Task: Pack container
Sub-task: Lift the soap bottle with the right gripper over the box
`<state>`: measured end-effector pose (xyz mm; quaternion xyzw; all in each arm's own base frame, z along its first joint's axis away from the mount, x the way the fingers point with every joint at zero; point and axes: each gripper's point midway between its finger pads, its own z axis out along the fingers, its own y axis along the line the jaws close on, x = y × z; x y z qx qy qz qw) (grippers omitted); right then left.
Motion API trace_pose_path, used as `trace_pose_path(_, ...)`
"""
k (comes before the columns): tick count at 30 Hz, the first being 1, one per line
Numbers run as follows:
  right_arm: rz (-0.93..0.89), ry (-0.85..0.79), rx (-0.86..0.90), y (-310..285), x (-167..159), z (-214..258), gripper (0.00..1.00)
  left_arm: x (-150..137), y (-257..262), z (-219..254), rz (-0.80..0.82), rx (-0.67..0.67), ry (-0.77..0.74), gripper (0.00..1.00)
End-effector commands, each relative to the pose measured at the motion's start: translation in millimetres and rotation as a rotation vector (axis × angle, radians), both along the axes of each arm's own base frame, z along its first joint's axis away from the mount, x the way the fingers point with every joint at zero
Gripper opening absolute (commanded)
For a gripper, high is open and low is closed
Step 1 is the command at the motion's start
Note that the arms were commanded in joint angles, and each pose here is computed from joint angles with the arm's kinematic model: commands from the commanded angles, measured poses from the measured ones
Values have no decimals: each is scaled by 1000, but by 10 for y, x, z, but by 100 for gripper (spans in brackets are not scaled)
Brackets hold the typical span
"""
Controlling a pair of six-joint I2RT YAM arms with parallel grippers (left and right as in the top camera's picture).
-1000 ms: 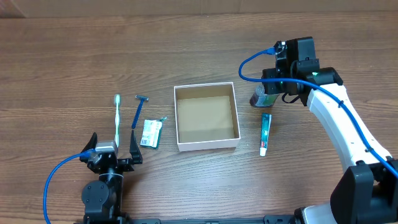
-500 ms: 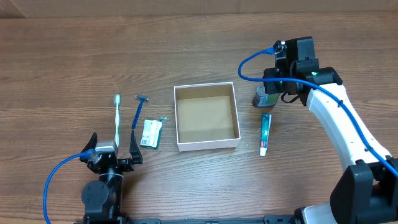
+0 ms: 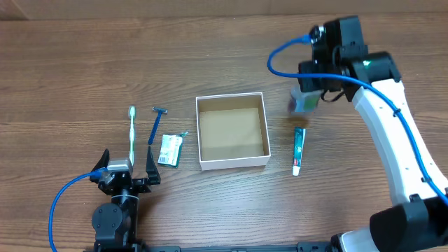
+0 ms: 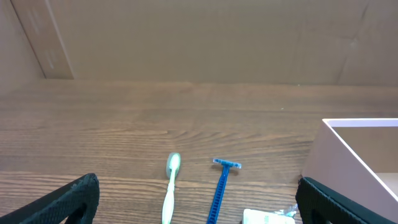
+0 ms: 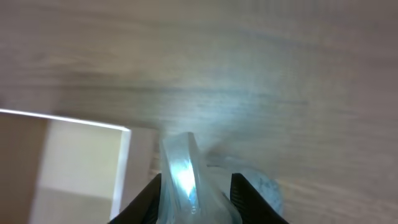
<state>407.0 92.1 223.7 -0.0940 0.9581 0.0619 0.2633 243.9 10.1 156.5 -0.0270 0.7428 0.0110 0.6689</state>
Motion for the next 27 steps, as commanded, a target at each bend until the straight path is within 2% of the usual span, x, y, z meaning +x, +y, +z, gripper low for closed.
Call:
trace_pose_path(1, 54, -129, 31, 329, -31, 660, 20, 0, 17, -4, 9, -9, -7, 100)
trace_pose_path(6, 55, -173, 117, 703, -190, 1068, 20, -1, 18, -4, 9, -9, -7, 100)
trace_pose_path(10, 80, -175, 155, 945, -291, 1141, 20, -1, 18, -4, 9, -9, -7, 100)
trace_pose_path(14, 93, -141, 157, 1084, -323, 996, 20, -1, 18, -4, 9, -9, -7, 100)
trace_pose_path(27, 102, 21, 100, 1419, -138, 217, 20, -1, 18, -4, 9, -9, -7, 100)
